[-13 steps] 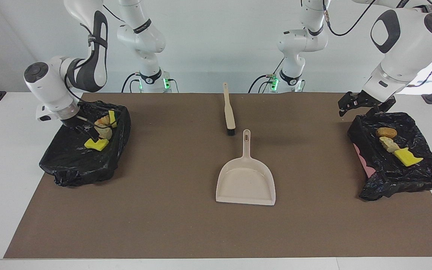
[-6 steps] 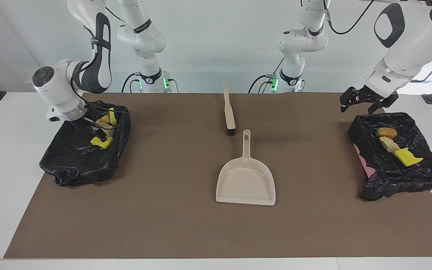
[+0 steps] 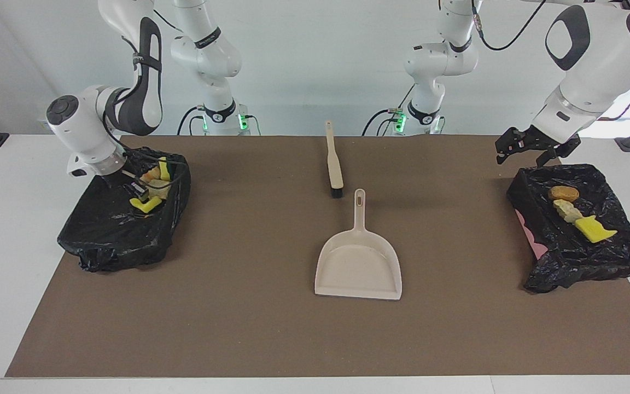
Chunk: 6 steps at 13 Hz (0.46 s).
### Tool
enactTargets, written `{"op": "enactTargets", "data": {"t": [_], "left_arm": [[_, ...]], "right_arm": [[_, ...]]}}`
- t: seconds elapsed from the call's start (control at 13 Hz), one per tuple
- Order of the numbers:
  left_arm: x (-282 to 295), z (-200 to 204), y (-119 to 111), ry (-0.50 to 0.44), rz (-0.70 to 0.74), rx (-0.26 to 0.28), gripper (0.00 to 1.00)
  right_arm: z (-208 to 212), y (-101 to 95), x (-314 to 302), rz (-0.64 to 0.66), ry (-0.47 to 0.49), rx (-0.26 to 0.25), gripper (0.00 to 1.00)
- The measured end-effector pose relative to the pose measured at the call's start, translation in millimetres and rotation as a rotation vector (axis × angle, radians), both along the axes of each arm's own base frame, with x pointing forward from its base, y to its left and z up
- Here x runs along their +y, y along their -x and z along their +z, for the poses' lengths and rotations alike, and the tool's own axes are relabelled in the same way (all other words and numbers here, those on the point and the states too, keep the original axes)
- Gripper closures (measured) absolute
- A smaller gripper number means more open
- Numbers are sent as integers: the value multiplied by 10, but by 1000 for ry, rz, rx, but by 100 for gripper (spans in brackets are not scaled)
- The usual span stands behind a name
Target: Sweep and dump trash in bin
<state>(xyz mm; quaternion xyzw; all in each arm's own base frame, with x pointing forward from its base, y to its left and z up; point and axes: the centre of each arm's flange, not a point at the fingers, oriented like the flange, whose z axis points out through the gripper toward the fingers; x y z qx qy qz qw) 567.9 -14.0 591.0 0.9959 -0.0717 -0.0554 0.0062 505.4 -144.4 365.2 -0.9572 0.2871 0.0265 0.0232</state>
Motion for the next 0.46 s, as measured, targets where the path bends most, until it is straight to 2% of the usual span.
{"op": "enactTargets", "data": {"t": [0.08, 0.23, 0.31, 0.46], "left_arm": [[0, 0, 0, 0, 0, 0, 0], [1, 0, 0, 0, 0, 0, 0], [1, 0, 0, 0, 0, 0, 0], [1, 0, 0, 0, 0, 0, 0]], "right_arm": [[16, -8, -2, 0, 0, -1, 74], [119, -51, 5, 6, -3, 8, 50], [275, -107, 30, 15, -7, 16, 38], [882, -261, 138, 47, -10, 19, 13]]}}
